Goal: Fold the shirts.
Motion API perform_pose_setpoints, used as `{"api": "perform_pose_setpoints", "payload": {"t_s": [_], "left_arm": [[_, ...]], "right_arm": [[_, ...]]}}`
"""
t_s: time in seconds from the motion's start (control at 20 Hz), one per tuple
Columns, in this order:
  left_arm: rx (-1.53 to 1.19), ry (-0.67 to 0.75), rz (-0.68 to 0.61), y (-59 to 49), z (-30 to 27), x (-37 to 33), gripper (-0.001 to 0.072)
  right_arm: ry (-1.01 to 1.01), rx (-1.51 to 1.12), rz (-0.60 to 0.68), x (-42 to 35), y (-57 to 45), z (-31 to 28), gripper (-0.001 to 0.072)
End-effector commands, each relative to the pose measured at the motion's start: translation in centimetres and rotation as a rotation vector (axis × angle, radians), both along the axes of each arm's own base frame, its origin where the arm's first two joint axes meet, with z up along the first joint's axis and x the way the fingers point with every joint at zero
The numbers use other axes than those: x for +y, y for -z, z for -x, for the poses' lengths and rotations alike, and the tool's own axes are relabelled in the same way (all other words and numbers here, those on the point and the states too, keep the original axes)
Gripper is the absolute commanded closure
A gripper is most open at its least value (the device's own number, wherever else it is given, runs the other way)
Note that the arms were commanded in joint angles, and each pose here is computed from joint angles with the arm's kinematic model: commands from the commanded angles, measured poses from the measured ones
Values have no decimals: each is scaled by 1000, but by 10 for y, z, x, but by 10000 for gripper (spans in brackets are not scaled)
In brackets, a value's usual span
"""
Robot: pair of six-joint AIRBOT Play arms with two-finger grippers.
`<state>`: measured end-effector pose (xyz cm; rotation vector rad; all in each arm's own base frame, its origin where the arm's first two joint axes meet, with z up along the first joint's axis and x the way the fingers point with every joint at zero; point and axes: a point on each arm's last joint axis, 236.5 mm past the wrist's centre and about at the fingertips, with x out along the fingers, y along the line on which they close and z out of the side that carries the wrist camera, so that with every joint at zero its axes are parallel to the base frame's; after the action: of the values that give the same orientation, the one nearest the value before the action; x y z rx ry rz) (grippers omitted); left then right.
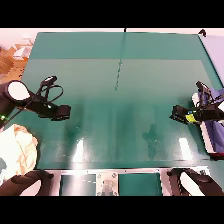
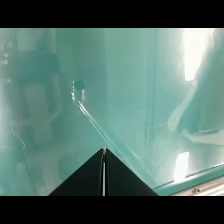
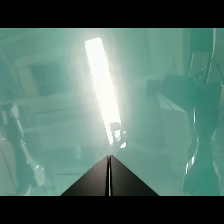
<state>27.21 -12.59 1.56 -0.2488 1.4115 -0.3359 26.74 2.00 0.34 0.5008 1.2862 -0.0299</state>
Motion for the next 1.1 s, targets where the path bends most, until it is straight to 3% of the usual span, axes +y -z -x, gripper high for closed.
{"api": "perform_pose_setpoints", "payload": {"t_s": [0.0, 0.25, 0.35, 0.5, 0.55, 0.6, 0.75, 0.95, 1.0, 1.05], "left_arm": [[-3, 31, -6, 0, 2, 0, 684], [12, 49, -97, 8, 7, 20, 684], [54, 76, -277, 17, 17, 62, 684], [117, 26, -674, 12, 28, 156, 658], [142, 14, -772, 10, 34, 179, 285], [174, 12, -881, 9, 43, 202, 9], [279, 73, -1023, 32, 75, 232, 14], [291, 152, -1006, 97, 104, 234, 15], [282, 169, -998, 106, 107, 233, 38], [272, 180, -997, 111, 108, 233, 203]], "right_arm": [[0, 0, 0, 0, 0, 0, 698], [0, 0, 0, 0, 0, 0, 698], [0, 0, 0, 0, 0, 0, 698], [0, 0, 0, 0, 0, 0, 698], [0, 0, 0, 0, 0, 0, 698], [0, 0, 0, 0, 0, 0, 698], [0, 0, -1, 0, 0, 0, 698], [0, 0, 0, 0, 0, 0, 698], [0, 0, 0, 0, 0, 0, 698], [0, 0, 0, 0, 0, 0, 698]]}}
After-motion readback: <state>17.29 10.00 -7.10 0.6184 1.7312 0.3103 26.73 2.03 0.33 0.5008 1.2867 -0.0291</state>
